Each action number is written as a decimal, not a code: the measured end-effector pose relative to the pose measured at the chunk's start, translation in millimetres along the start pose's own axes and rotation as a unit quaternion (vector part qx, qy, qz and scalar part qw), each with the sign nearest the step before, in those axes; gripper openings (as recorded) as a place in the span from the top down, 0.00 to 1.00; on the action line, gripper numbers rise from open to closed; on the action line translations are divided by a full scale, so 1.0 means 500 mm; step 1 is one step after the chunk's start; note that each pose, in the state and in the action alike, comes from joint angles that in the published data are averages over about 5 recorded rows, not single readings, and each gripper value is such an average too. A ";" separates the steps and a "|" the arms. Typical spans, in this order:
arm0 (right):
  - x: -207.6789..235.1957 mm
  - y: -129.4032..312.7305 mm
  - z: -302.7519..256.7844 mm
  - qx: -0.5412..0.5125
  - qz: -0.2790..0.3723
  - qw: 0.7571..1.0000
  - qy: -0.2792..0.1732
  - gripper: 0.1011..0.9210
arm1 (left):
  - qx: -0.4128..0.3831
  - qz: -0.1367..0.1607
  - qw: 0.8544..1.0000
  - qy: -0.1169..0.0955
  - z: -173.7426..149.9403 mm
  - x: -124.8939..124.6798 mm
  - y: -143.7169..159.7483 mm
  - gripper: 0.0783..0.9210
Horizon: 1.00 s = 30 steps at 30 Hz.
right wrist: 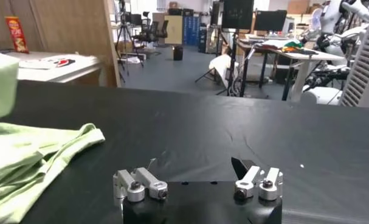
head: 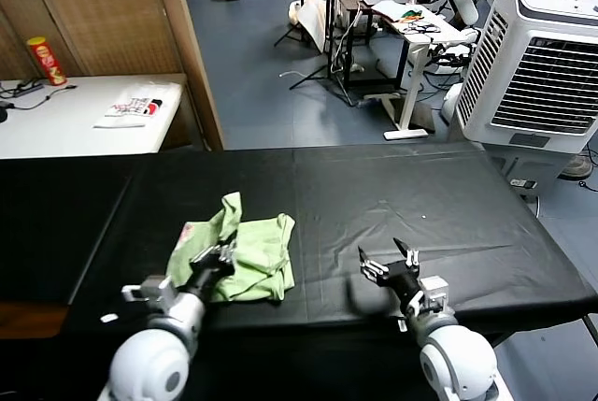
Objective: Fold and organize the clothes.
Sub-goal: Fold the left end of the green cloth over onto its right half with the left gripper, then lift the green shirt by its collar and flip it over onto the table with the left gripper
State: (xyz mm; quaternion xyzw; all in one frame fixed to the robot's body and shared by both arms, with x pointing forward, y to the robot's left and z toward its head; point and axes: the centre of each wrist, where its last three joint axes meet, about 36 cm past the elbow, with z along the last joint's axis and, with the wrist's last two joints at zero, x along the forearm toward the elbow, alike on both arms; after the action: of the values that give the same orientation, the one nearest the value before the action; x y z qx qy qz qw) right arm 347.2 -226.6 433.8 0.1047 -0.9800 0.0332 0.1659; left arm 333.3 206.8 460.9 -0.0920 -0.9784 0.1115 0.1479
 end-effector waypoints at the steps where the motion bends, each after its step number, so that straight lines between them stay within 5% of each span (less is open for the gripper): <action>1: 0.000 0.001 0.000 0.000 0.000 1.000 0.000 0.15 | 0.000 0.001 1.000 0.000 0.004 -0.003 -0.004 0.90; 10: 0.000 0.012 -0.002 -0.003 -0.013 1.000 -0.004 0.15 | -0.028 0.000 1.000 -0.001 0.041 -0.019 -0.013 0.82; 21: -0.014 0.040 -0.011 -0.006 -0.063 0.998 -0.013 0.15 | -0.004 0.007 1.000 -0.007 0.048 -0.011 -0.043 0.18; 30: -0.066 0.093 -0.026 -0.009 -0.143 0.989 -0.017 0.15 | -0.063 -0.045 0.997 -0.014 0.050 0.013 0.060 0.15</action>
State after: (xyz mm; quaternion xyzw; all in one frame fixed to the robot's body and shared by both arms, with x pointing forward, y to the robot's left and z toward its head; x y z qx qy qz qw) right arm 371.8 -173.6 433.6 0.2431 -0.9578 -0.0018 0.1535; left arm 323.9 232.0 432.2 -0.0550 -0.9886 0.0445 0.1330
